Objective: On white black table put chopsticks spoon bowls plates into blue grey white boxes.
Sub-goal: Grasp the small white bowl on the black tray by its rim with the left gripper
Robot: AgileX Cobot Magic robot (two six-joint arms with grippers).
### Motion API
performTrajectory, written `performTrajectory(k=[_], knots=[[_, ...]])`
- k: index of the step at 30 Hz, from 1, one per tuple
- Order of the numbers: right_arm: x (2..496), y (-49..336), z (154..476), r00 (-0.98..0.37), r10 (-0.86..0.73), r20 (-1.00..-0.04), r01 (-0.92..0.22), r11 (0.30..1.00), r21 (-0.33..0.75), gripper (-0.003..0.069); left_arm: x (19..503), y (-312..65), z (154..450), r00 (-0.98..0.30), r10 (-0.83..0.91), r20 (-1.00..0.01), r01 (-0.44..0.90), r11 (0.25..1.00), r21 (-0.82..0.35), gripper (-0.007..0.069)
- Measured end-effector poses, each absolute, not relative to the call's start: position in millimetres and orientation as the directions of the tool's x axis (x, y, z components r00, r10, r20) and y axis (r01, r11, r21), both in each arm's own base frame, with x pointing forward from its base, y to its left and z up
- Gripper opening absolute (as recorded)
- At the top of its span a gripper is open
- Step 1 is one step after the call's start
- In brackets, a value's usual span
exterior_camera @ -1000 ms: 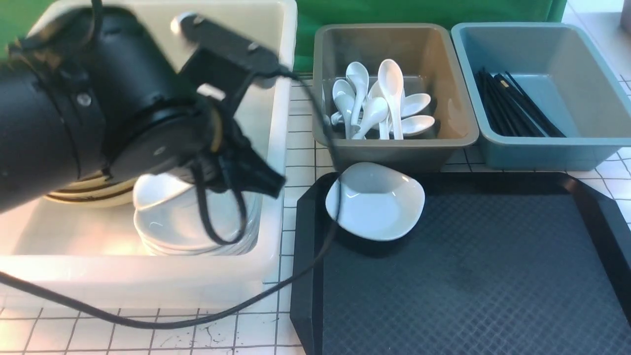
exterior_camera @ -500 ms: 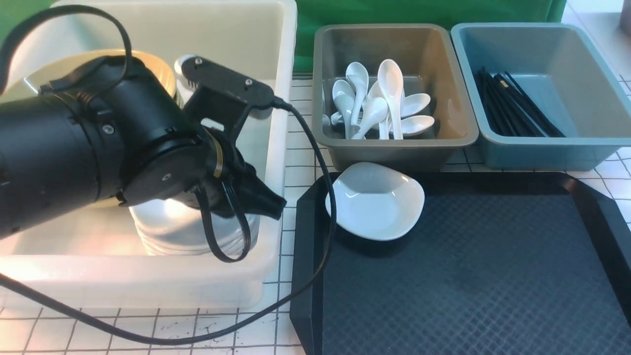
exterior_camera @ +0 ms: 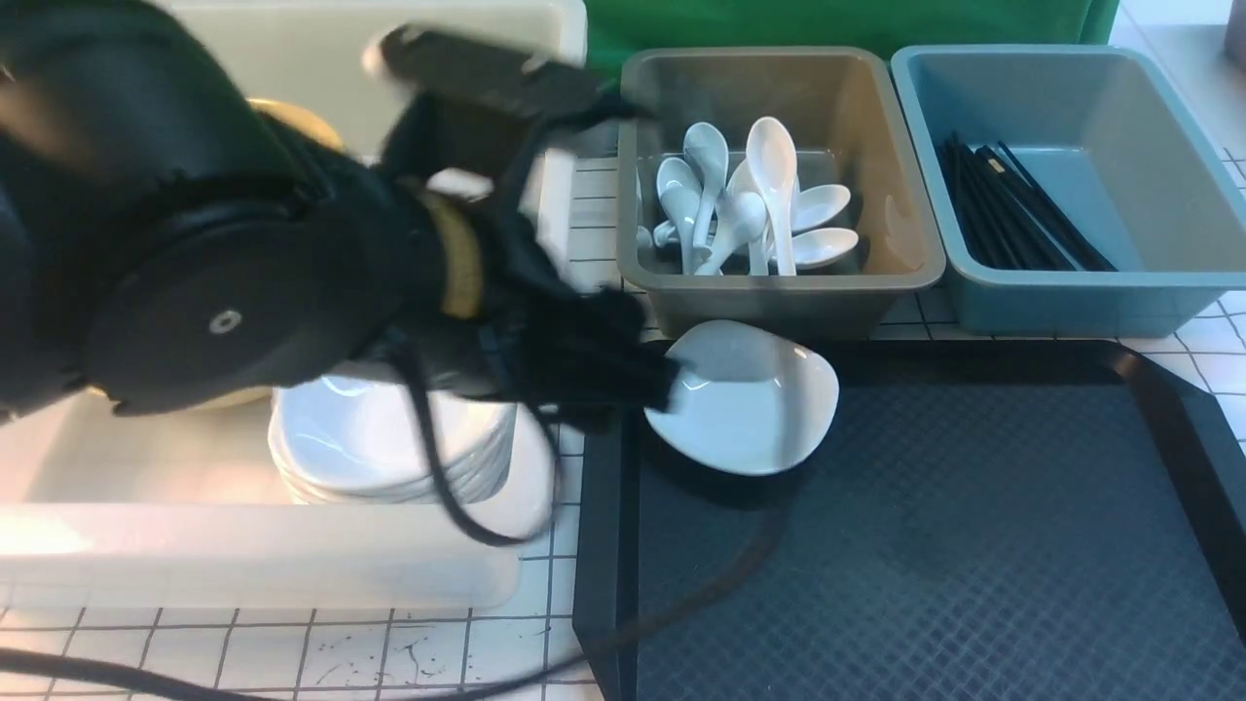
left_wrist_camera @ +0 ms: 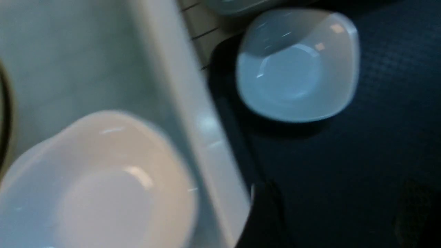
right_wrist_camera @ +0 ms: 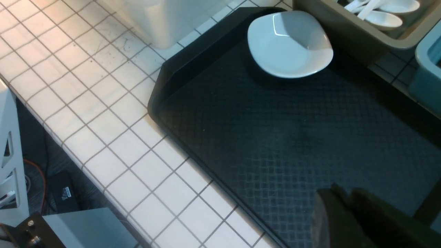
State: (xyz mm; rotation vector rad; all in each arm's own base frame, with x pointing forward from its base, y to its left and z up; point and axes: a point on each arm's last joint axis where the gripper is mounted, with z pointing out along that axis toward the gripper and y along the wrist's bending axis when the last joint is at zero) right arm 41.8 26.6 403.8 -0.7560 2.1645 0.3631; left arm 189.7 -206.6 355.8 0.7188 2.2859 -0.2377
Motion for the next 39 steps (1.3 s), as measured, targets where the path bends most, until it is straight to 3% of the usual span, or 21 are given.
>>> performTrajectory(k=[5, 11, 17, 22, 26, 39], knots=[[41.3, 25.9, 405.2, -0.501, -0.397, -0.769, -0.626, 0.780, 0.006, 0.0069, 199.9, -248.4, 348.8, -0.609, 0.445, -0.657, 0.612, 0.790, -0.032, 0.0284], [33.8, 15.6, 410.6, -0.481, -0.356, -0.801, -0.624, 0.781, 0.027, 0.0071, 228.7, -296.3, 296.5, -0.603, 0.578, -0.549, 0.688, 0.726, 0.009, 0.0293], [11.1, -16.0, 413.5, -0.448, -0.219, -0.866, -0.603, 0.790, 0.112, 0.0071, 264.5, -337.8, 237.2, -0.547, 0.673, -0.498, 0.741, 0.666, 0.085, 0.0396], [-0.4, -30.9, 413.0, -0.426, -0.160, -0.890, -0.606, 0.781, 0.150, 0.0071, 289.5, -341.7, 205.2, -0.569, 0.683, -0.459, 0.726, 0.679, 0.110, 0.0452], [-3.3, -34.4, 412.8, -0.419, -0.148, -0.896, -0.609, 0.777, 0.157, 0.0071, 302.6, -337.6, 186.2, -0.545, 0.720, -0.429, 0.732, 0.659, 0.175, 0.0452], [-3.5, -34.3, 412.8, -0.421, -0.147, -0.895, -0.610, 0.776, 0.159, 0.0072, 312.1, -340.1, 166.9, -0.465, 0.789, -0.402, 0.758, 0.589, 0.281, 0.0421]])
